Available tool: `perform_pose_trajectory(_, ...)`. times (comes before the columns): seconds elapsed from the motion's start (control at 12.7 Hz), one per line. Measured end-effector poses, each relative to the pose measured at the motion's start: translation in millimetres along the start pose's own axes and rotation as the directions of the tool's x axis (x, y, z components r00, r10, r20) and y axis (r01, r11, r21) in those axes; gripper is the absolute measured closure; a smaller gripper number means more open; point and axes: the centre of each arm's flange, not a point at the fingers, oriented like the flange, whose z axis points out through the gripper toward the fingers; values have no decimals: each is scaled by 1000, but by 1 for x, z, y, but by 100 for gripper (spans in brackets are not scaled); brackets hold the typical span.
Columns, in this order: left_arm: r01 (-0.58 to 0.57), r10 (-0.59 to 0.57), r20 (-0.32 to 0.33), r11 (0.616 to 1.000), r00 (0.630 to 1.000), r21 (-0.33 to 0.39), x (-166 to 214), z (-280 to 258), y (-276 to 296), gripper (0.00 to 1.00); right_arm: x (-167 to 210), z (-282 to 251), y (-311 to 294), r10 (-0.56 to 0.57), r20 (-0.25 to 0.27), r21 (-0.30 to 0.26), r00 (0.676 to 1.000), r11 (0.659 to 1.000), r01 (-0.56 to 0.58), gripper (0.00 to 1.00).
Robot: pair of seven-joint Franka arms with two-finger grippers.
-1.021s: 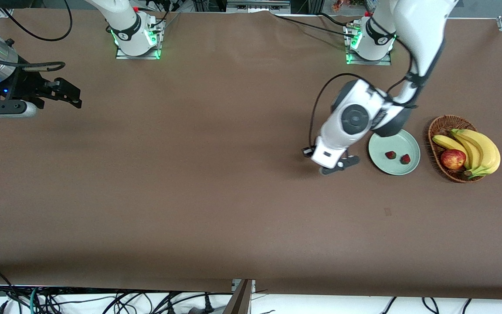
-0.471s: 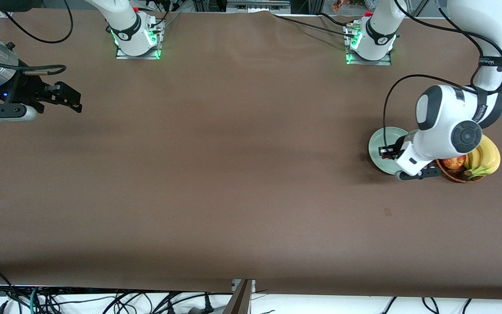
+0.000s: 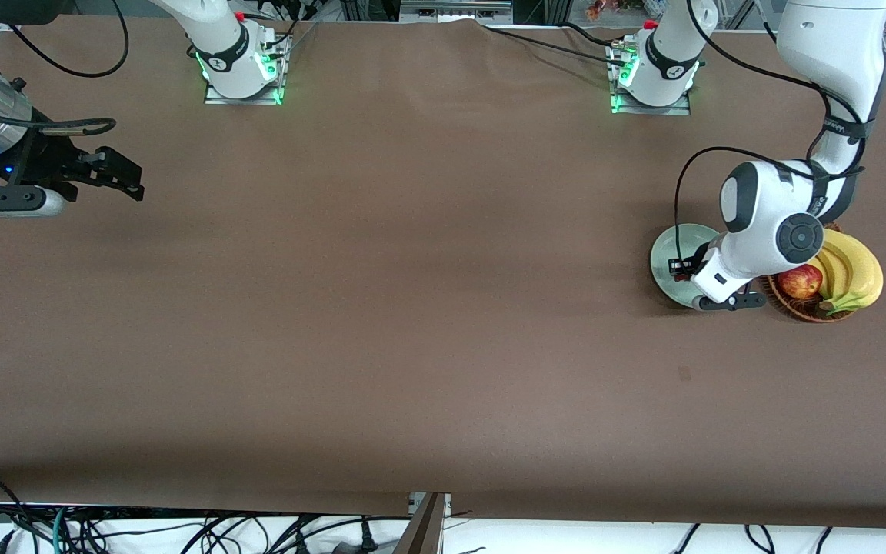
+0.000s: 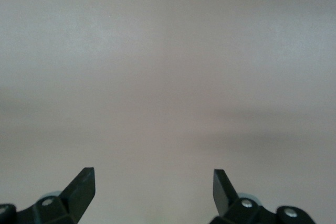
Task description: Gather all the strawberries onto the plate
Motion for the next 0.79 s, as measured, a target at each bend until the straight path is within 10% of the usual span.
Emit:
perform_pose_trajectory(0.47,-48,48,-38,999,998,-12,1,-58,4,1,1,0,0,0,0,0,1000,1000,0,0)
perform_pose_trajectory(0.79,-73,69,-119,997,991,-32,-28,-168,9,0,1,0,0,0,0,0,1000,1000,0,0)
